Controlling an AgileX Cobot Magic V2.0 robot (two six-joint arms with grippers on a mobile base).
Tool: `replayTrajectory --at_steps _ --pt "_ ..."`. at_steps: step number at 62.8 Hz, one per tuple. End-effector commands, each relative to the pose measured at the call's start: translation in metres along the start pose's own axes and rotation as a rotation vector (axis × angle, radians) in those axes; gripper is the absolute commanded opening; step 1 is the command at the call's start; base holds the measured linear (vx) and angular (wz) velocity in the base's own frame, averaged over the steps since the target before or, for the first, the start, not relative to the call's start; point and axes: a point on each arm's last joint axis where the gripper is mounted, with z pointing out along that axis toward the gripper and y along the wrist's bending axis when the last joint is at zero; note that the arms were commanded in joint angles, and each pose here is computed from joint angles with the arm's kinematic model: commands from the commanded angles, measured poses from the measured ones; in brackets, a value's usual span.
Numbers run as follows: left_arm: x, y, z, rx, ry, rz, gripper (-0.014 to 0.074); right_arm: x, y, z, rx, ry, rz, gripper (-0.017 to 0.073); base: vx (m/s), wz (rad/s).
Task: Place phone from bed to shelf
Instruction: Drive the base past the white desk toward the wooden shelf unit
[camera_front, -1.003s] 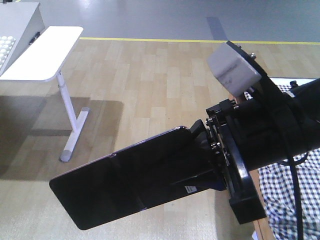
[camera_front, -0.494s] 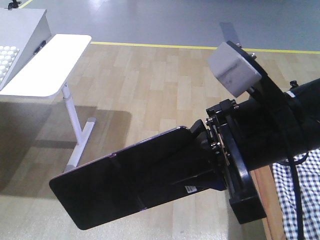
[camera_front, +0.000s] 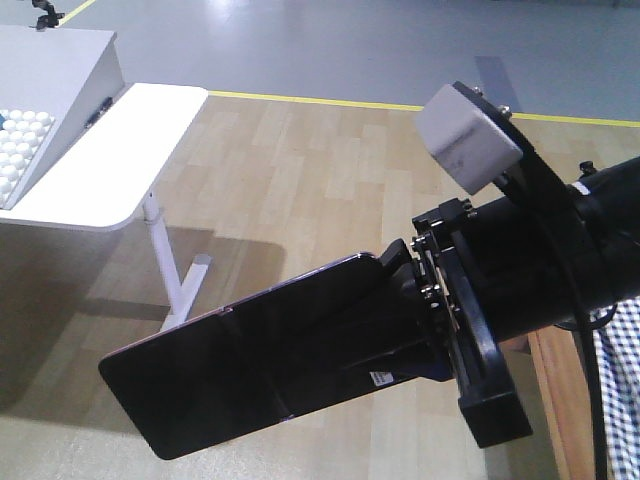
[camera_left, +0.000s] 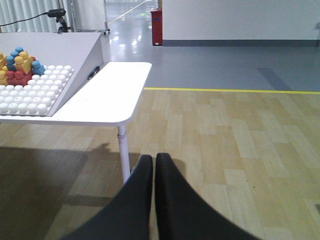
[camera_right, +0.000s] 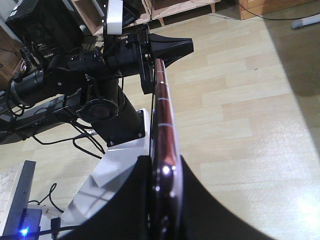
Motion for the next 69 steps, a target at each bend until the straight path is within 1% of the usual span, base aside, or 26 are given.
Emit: replayTrajectory --at_steps 1,35,69 --pt "-0.0060 0.0007 -0.0004 -0.006 -0.075 -0.010 0.0001 -0.0119 0.0180 -0.0085 -0.082 -0.072 -0.028 -0.0003 0.25 0.15" --pt "-0.0060 0.0007 -0.0004 -0.006 -0.075 -0.010 0.0001 -0.0119 0.0180 -0.0085 -0.082 -0.072 -0.028 -0.0003 0.21 0.23" --pt "-0.0060 0.0007 -0.0004 -0.006 -0.075 -0.010 0.0001 -0.0119 0.0180 -0.0085 -0.082 -0.072 -0.028 -0.0003 0.18 0.39"
